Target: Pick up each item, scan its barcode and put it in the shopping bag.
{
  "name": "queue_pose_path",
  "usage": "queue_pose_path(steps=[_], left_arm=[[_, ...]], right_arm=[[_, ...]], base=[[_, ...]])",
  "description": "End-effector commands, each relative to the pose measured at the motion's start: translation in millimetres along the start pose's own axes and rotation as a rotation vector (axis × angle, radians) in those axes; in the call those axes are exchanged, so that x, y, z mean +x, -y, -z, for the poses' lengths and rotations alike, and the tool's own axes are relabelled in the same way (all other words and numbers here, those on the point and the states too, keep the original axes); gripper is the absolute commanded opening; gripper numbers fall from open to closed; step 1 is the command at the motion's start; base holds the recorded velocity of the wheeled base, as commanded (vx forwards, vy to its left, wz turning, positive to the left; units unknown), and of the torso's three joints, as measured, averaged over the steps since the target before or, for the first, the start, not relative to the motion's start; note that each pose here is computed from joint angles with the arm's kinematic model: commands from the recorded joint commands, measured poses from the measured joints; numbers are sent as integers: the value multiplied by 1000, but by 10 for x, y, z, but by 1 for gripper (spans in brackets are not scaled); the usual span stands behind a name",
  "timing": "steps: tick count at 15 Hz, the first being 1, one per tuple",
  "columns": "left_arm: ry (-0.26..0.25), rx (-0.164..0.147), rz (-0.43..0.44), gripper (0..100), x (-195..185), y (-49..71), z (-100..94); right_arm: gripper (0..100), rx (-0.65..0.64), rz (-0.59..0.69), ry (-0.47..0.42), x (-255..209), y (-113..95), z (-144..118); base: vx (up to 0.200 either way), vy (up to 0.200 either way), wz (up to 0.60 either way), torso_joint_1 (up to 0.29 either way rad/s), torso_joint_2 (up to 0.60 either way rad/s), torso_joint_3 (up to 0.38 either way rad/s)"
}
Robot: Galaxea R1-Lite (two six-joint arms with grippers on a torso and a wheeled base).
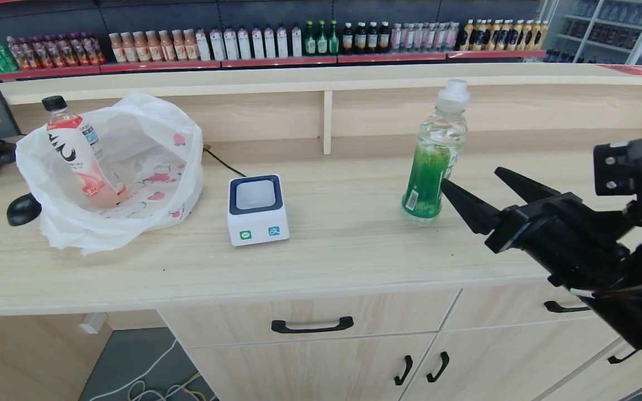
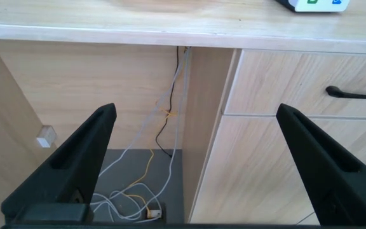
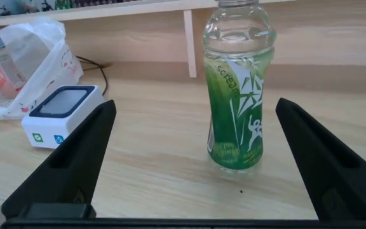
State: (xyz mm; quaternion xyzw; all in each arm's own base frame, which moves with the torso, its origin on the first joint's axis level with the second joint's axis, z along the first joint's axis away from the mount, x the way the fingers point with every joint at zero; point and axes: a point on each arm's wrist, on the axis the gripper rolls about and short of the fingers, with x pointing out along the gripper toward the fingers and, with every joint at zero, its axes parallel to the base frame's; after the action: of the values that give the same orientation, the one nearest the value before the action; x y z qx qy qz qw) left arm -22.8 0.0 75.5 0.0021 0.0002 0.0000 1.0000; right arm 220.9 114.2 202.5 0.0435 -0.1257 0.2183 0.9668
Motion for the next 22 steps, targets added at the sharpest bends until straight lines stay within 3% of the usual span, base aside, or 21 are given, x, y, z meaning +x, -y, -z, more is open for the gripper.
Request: queue_pose_path(steps=[1, 7, 8, 9, 22], left_arm=[[0, 0, 0, 100, 0, 0, 0], [0, 0, 0, 100, 0, 0, 0], [0, 0, 0, 100, 0, 0, 0], [0, 0, 0, 100, 0, 0, 0], [0, 0, 0, 100, 0, 0, 0]], right_arm=[[100, -8, 13, 5, 222, 37, -156], [100, -29, 65, -73, 418, 204, -11], [100, -147, 56, -97, 447, 396, 81], [100, -161, 33, -92, 444, 417, 86], [100, -120, 26, -79, 782, 467, 237]], base=[[0, 0, 0, 0, 0, 0], [0, 0, 0, 0, 0, 0], [0, 0, 0, 0, 0, 0], [0, 0, 0, 0, 0, 0], [0, 0, 0, 0, 0, 0]])
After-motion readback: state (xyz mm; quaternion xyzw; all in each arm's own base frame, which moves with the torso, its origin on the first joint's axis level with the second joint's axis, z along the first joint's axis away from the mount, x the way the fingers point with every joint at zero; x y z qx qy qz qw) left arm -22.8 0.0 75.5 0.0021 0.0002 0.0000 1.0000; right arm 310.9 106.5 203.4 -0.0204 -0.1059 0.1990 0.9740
